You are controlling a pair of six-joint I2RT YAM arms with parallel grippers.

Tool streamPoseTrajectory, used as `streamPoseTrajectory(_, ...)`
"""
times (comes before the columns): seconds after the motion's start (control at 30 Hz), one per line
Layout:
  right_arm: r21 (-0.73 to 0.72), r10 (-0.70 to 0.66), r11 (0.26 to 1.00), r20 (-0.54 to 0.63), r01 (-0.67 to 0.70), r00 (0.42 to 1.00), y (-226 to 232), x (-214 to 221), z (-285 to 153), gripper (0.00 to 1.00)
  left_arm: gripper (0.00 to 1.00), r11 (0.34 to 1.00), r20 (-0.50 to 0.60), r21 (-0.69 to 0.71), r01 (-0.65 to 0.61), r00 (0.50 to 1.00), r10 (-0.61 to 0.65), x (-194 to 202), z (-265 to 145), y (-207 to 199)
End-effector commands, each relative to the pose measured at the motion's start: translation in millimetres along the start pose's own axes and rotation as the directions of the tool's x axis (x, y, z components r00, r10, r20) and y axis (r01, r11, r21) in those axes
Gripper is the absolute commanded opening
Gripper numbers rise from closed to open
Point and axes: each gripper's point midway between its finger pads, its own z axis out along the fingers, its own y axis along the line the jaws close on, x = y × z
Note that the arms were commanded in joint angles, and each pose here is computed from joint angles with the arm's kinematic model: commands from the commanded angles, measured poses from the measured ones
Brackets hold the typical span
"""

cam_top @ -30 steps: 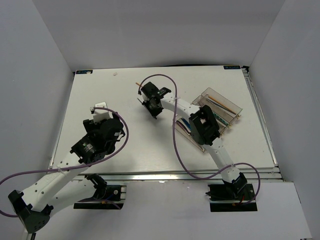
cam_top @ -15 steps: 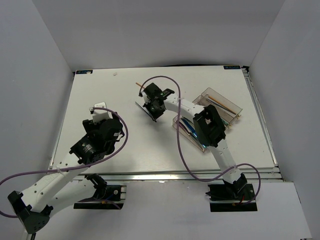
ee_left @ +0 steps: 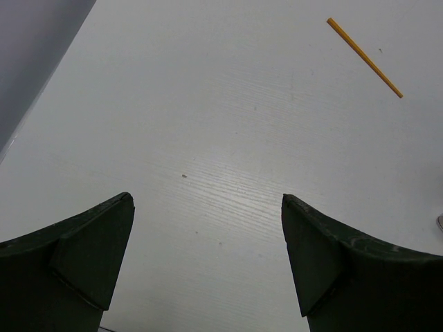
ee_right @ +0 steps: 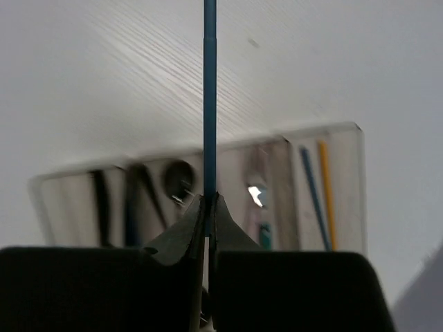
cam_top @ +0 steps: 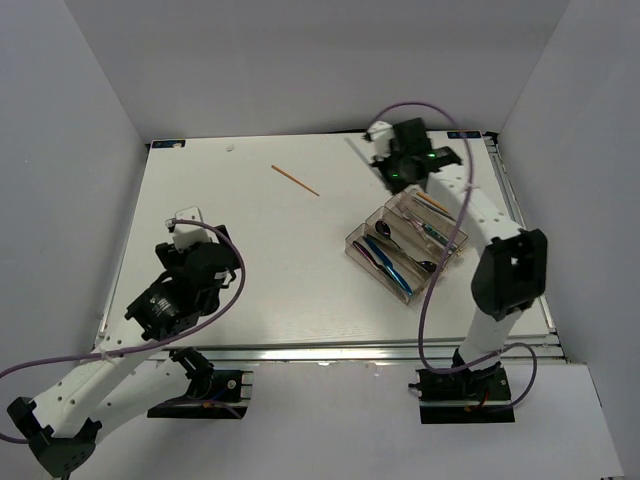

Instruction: Sort the eating utensils into containers

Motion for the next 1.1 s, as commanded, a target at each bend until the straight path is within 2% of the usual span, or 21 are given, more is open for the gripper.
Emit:
streamPoseTrajectory(0.0, 0.15, -0.094, 0.983, -0.077, 0.105, 0.993, -73, 52, -32, 0.0, 0.96, 0.999, 0.01, 0.026, 0.027, 1.0, -0.027, -1, -2, -1)
streamPoseTrajectory(0.03, 0.224, -0.114, 0.967, -0.05, 0.123, 0.992, -96, 56, -54, 0.0, 0.96, 0.999, 0.009, 0.032, 0.027, 1.0, -0.027, -1, -3, -1)
streamPoseTrajectory(0.1, 0.286, -0.234, 0.926, -0.072, 0.245, 0.97, -116, 82, -52, 0.0, 0.96, 0.999, 0.012, 0.038, 0.033, 0.999, -0.033, -2, -4, -1)
streamPoseTrajectory(0.17, 0.405, -0.22, 0.878, -0.13, 0.254, 0.967, -150, 108, -63, 0.0, 0.96, 0.999, 0.008, 0.045, 0.031, 0.999, -0.032, -1, -4, -2)
streamPoseTrajectory(0.2, 0.421, -0.239, 0.859, -0.177, 0.293, 0.955, -161, 118, -67, 0.0, 0.96, 0.998, 0.008, 0.048, 0.032, 0.999, -0.032, -1, -4, -3)
streamPoseTrajectory(0.23, 0.457, -0.198, 0.841, -0.241, 0.291, 0.95, -180, 139, -73, 0.0, 0.96, 0.998, 0.007, 0.055, 0.032, 0.999, -0.033, -1, -4, -4)
streamPoseTrajectory(0.3, 0.464, -0.187, 0.832, -0.278, 0.303, 0.942, -190, 157, -74, 0.0, 0.96, 0.997, 0.005, 0.065, 0.034, 0.999, -0.035, -1, -5, -5)
streamPoseTrajectory(0.37, 0.463, -0.205, 0.835, -0.243, 0.299, 0.948, -191, 158, -76, 0.0, 0.96, 0.997, 0.008, 0.075, 0.034, 0.999, -0.035, -1, -6, -5)
streamPoseTrajectory(0.53, 0.41, -0.195, 0.856, -0.307, 0.315, 0.931, -184, 185, -62, 0.0, 0.96, 0.995, 0.009, 0.089, 0.04, 0.999, -0.041, -3, -7, -7)
streamPoseTrajectory(0.83, 0.353, -0.151, 0.899, -0.306, 0.259, 0.94, -173, 193, -50, 0.01, 0.96, 0.995, 0.02, 0.085, 0.051, 0.998, -0.053, -5, -8, -4)
streamPoseTrajectory(0.9, 0.335, -0.152, 0.906, -0.315, 0.26, 0.937, -168, 199, -49, 0.05, 0.96, 0.995, 0.017, 0.085, 0.046, 0.999, -0.048, -4, -8, -4)
streamPoseTrajectory(0.97, 0.319, -0.153, 0.913, -0.309, 0.253, 0.939, -164, 200, -47, 0.2, 0.96, 0.995, 0.017, 0.084, 0.048, 0.999, -0.049, -4, -8, -4)
streamPoseTrajectory(1.07, 0.333, -0.145, 0.91, -0.305, 0.248, 0.941, -167, 196, -51, 0.26, 0.96, 0.996, 0.018, 0.078, 0.046, 0.999, -0.047, -4, -7, -3)
